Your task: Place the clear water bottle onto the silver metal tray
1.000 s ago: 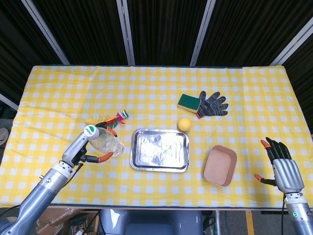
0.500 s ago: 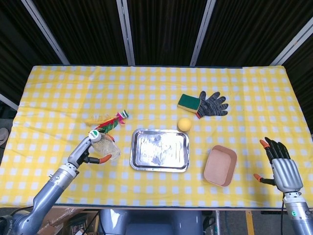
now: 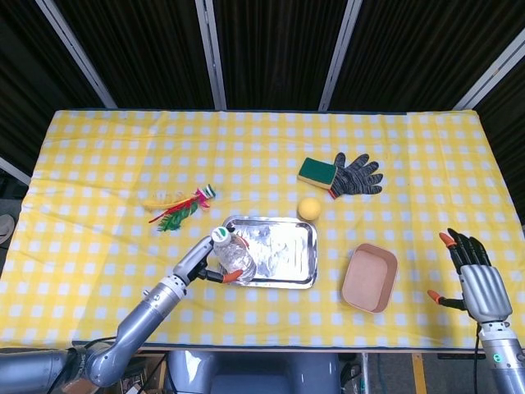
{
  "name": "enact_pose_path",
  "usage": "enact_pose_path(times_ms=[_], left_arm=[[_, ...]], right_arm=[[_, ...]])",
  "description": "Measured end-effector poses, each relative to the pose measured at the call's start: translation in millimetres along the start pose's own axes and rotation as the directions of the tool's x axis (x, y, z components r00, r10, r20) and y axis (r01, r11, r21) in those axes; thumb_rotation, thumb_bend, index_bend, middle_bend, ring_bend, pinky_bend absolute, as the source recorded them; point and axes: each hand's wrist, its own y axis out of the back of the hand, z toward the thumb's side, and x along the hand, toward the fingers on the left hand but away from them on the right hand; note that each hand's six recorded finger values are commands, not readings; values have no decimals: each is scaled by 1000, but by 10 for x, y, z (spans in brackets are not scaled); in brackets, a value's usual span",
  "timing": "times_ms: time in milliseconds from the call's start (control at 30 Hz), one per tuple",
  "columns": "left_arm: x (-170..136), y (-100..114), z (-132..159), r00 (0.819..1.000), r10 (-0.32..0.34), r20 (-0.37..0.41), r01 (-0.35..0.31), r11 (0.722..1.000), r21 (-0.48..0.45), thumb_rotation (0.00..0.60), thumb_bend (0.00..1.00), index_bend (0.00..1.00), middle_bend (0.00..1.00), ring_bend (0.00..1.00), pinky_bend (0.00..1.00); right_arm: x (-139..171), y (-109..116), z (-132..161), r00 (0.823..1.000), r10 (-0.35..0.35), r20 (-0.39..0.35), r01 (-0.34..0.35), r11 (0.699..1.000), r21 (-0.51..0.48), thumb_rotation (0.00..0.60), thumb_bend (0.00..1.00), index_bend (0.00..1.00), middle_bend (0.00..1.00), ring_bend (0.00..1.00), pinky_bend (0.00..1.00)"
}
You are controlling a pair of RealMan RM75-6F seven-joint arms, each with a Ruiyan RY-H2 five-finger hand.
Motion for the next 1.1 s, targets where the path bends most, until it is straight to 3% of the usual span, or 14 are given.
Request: enact_pose_path(times_ms=[100,200,333,467,600,733,967,1100], left_arm=[[7,-5,44,1000,14,-6,-14,1000,14,600,452,512,460,0,0],[-88,124,76,999,48,-3,-48,999,23,600,452,513,462,0,0],[-363,512,46,990,142,-4,-141,989,49,600,460,515,465,0,0],[-778,999,-41,960,281,4,-281,960,17,600,467,517,466,0,0],[-927,1145,-101,949,316,4,-315,946,-73,600,467,517,466,0,0],[-863,1043,-123,962,274,6,-271,954,-126,600,467,516,463,0,0],[-333,282,-7,994,105,16,-102,984,-147,600,468,516,463,0,0],[-223,193,53,995,103,3,-102,988,-118,600,469,516,464,0,0]], right_arm=[[6,-1,11,1000,3,-5,-3,1000,-1,600,50,54,0,0,0],[24,1,33,1000,2,-13,-2,1000,-2,600,49,54,0,0,0],[41,-1,63,1000,2,-21,-2,1000,-4,600,50,54,0,0,0],[44,-32,86,1000,12,-24,-12,1000,1,600,49,54,0,0,0],[38,-65,117,999,20,-30,-19,1000,12,600,49,54,0,0,0],[16,-75,108,999,24,-22,-24,1000,18,600,49,54,0,0,0],[0,-61,24,1000,20,2,-20,1000,19,600,50,54,0,0,0],[-3,-62,32,1000,21,-3,-21,1000,19,600,50,54,0,0,0]])
